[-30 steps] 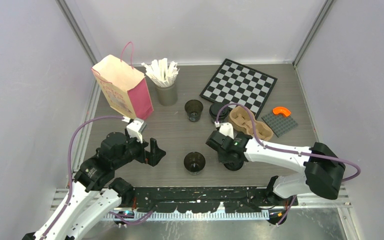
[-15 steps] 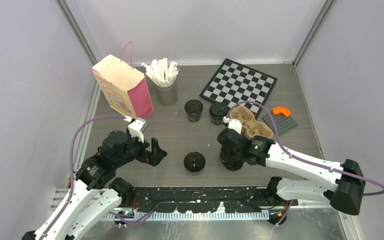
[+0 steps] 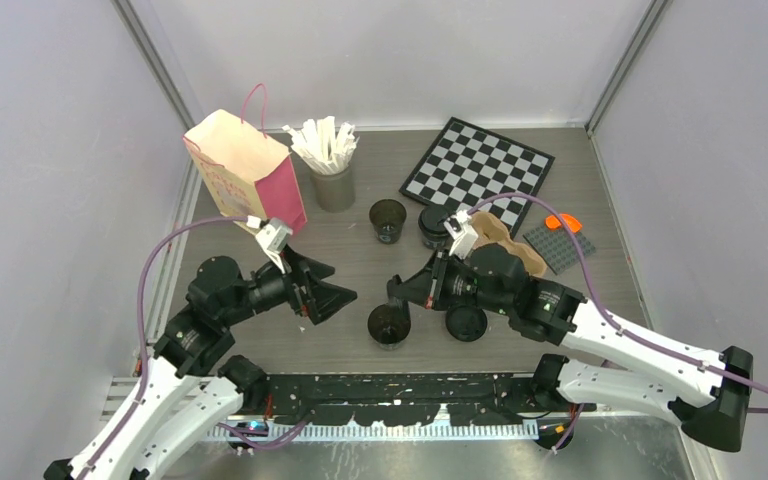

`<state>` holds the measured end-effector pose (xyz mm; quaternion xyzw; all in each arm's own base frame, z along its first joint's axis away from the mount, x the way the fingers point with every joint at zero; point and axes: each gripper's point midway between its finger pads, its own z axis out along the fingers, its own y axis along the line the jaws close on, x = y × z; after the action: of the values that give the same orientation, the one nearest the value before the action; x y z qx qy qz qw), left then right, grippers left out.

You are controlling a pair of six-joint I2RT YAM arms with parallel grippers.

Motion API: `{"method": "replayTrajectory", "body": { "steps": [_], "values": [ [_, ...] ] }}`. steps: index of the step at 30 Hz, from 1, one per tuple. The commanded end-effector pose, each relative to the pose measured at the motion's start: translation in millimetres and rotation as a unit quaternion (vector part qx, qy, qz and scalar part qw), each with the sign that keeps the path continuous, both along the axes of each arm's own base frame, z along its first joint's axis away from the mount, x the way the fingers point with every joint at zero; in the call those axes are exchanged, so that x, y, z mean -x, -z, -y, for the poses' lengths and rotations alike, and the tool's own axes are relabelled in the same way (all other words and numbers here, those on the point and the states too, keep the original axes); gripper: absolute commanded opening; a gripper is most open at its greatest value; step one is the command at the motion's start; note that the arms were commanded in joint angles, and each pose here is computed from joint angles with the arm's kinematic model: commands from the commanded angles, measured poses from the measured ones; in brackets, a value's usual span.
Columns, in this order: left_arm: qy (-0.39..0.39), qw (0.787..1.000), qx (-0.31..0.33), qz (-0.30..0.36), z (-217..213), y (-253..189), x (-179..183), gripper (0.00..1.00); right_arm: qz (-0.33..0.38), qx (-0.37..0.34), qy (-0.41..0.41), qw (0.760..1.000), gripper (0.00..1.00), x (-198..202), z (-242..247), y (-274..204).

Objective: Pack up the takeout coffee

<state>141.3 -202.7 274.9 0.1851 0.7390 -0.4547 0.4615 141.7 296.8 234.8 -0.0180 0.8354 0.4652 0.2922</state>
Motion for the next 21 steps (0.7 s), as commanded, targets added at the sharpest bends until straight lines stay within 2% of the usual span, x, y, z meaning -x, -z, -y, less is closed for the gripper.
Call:
{"method": "replayTrajectory", "body": {
  "steps": [1, 6, 9, 14, 21],
  "values": [
    [0.070, 0.994, 0.073, 0.052, 25.8, -35.4, 2.8, 1.00, 0.029, -0.175, -0.062, 0.982, 0.00, 20.3, -22.4, -76.0],
    [0.114, 0.987, 0.087, 0.069, 34.7, -38.3, 10.9, 1.00, 0.044, -0.266, -0.086, 0.959, 0.00, 34.0, -18.3, -110.1],
    [0.120, 0.981, 0.095, 0.116, 33.6, -41.8, 12.7, 1.00, 0.049, -0.299, -0.086, 0.949, 0.00, 38.3, -11.9, -123.5],
    [0.104, 0.973, 0.111, 0.175, 29.6, -43.4, 9.2, 1.00, 0.056, -0.306, -0.076, 0.947, 0.00, 36.9, -6.6, -128.8],
    [0.144, 0.967, 0.099, 0.185, 39.2, -36.9, 11.1, 1.00, 0.061, -0.302, -0.072, 0.949, 0.00, 34.4, -7.3, -129.3]
  ]
}}
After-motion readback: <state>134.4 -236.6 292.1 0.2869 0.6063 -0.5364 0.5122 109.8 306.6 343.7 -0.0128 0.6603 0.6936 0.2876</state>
